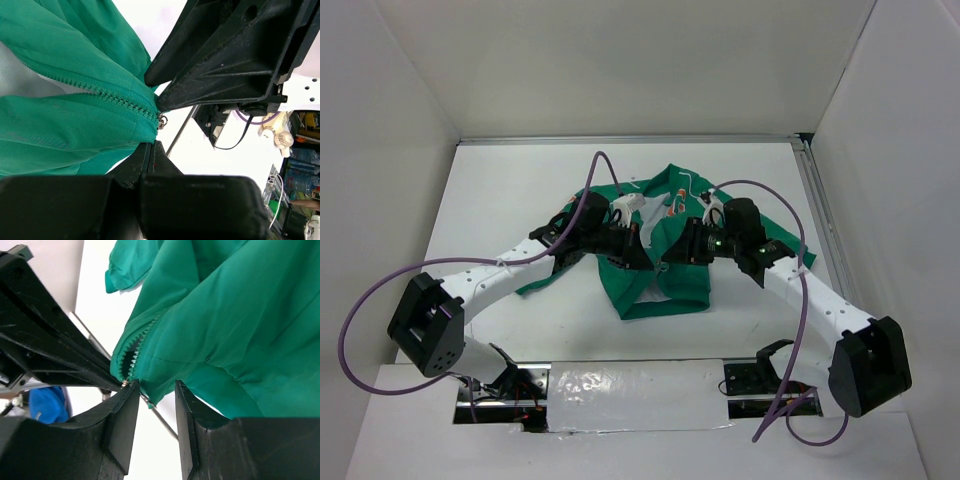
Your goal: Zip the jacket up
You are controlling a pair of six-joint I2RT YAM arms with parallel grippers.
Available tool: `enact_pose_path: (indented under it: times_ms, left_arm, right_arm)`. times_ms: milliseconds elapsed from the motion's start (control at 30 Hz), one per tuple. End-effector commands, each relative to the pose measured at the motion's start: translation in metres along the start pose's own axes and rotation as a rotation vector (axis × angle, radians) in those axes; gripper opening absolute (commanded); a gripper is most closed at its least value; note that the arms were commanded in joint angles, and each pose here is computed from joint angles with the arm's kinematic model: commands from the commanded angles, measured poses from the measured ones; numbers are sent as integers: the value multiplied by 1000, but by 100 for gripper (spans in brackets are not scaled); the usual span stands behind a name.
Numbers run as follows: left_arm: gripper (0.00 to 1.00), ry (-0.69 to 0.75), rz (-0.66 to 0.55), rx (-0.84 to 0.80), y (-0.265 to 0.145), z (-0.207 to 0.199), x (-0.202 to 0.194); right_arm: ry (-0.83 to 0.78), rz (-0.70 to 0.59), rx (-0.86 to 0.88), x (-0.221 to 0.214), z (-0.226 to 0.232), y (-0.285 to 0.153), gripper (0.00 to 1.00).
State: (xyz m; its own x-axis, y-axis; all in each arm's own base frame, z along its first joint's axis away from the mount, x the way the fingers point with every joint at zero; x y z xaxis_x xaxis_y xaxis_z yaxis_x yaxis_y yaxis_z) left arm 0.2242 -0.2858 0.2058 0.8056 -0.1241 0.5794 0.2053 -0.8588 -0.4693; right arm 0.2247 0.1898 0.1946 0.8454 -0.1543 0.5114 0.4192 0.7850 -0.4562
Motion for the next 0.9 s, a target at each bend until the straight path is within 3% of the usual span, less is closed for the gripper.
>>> enact_pose_path:
  times_ms: [0,467,867]
  left_arm:
    - [0,50,-53,-41,-6,-11,15]
    - [0,-3,-76,-24,-5,-10,28]
    - [0,-9,-77,-57,-7,-16,30]
  right_arm:
    - [-37,-30,88,6,13,-4,42]
    - [-26,-44,94,-18,13,-23,46]
    - [-41,-64,200,-10,26,-10,46]
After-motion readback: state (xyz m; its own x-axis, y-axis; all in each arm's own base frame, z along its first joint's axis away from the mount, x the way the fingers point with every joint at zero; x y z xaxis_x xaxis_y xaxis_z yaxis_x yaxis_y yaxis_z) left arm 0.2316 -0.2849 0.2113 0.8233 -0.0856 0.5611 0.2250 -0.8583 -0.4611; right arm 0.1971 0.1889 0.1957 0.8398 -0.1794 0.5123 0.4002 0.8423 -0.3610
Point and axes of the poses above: each gripper's point midway between its finger pads, its own y axis out along the fingers, its own z axis along the line the jaws close on, x = y × z, the point moved 5 cm from there along -y, back along the fingers
